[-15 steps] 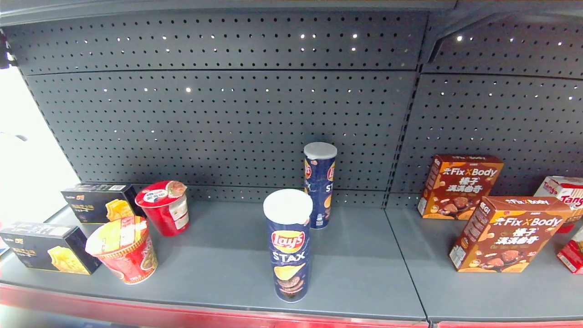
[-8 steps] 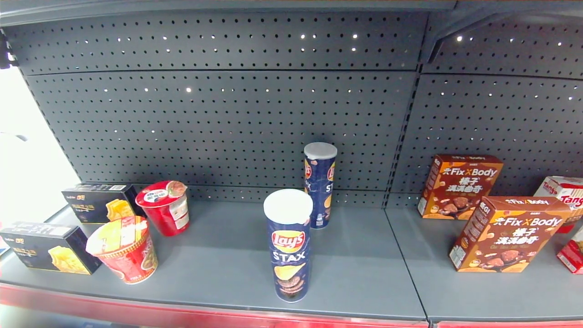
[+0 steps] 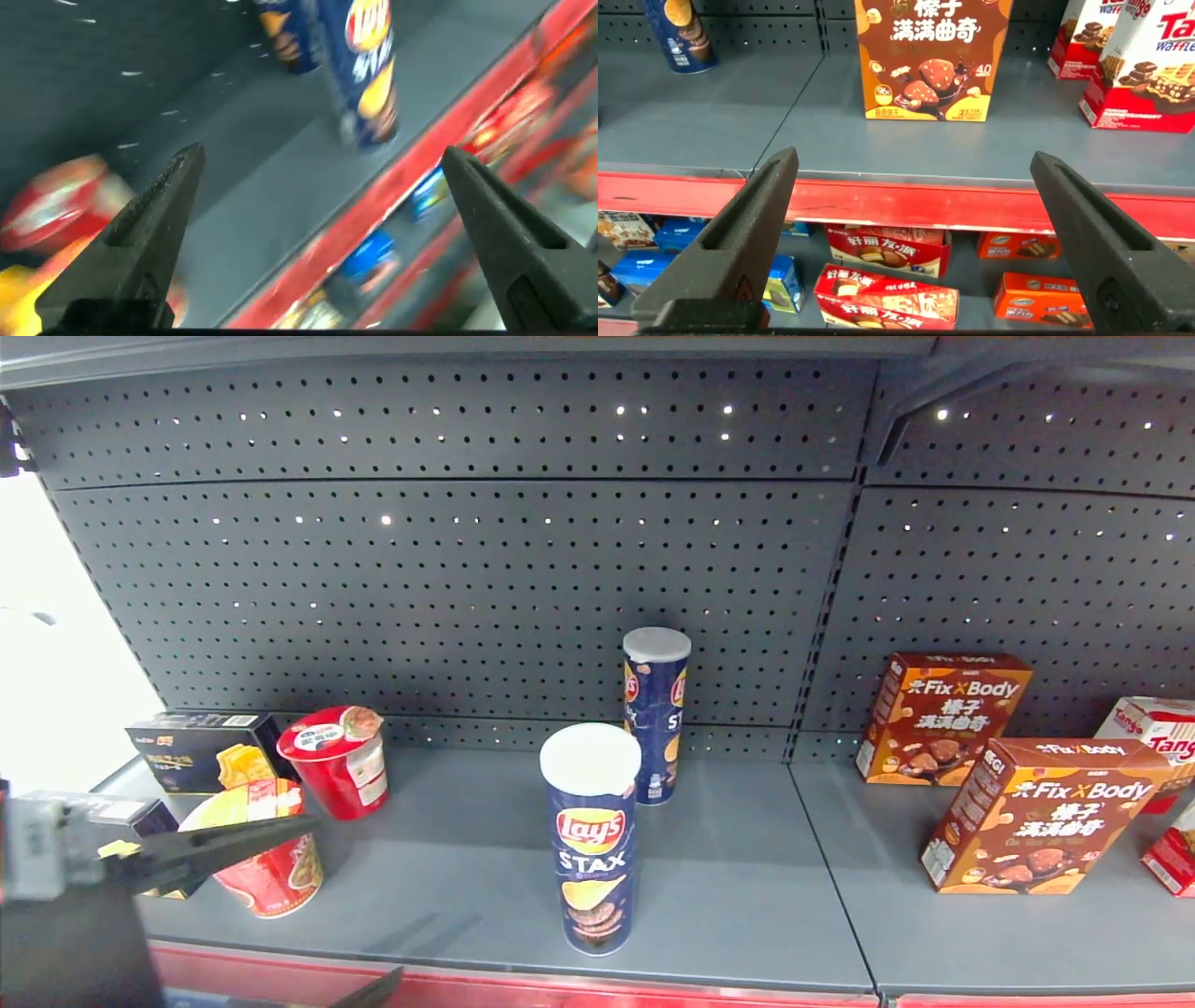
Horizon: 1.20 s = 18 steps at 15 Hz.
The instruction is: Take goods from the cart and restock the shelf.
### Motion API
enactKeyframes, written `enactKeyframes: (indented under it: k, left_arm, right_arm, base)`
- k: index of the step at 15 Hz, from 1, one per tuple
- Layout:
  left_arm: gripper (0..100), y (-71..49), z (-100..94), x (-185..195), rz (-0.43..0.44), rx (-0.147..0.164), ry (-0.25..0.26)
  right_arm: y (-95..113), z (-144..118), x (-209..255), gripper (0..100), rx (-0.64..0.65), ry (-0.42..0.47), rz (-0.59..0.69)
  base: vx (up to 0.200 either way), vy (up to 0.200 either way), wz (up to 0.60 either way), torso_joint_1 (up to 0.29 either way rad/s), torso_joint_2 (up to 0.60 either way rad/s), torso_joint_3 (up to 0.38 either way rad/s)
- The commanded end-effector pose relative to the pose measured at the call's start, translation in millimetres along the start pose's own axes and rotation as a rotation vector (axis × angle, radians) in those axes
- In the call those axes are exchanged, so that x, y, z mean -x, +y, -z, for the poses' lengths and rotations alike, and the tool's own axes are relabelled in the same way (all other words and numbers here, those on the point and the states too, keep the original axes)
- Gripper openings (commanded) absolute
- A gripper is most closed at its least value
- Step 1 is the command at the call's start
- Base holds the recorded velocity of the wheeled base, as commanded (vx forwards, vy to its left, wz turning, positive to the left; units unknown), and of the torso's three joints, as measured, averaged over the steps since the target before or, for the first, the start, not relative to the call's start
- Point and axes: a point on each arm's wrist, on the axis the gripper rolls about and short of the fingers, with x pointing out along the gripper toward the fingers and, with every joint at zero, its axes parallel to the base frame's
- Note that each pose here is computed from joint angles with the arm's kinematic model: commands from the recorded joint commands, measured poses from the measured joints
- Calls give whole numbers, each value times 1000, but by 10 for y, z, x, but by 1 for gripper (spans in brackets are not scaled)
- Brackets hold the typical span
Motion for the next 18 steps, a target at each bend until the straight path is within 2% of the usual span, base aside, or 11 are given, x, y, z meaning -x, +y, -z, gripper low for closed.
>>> enactKeyframes:
  k: [1, 2, 4, 8, 10, 14, 18]
  left_arm:
    - [100, 60, 88, -880, 42, 145, 136]
    - [100, 122, 198, -988, 12, 160, 184]
    - [100, 150, 320, -1091, -44, 169, 257]
    - [100, 323, 483, -1213, -116, 193, 330]
    - [100, 365, 517, -1353, -154, 200, 343]
    - [100, 384, 511, -1471, -153, 198, 341]
    - [100, 342, 492, -1506, -138, 187, 338]
  right_arm:
    - [0, -1, -2, 100, 0, 2, -1]
    - [0, -1, -2, 100, 0, 2, -1]
    - [0, -1, -2, 100, 0, 2, -1]
    - [0, -1, -2, 100, 0, 2, -1]
    - [0, -1, -2, 100, 0, 2, -1]
    - [0, -1, -2, 100, 0, 2, -1]
    - [0, -1, -2, 100, 0, 2, -1]
  base:
    - [0, 0, 0, 0, 0, 0]
    - [0, 0, 0, 0, 0, 0]
    - [0, 0, 0, 0, 0, 0]
    - [0, 0, 0, 0, 0, 0]
    - [0, 0, 0, 0, 0, 0]
    - [0, 0, 0, 0, 0, 0]
    - [0, 0, 0, 0, 0, 0]
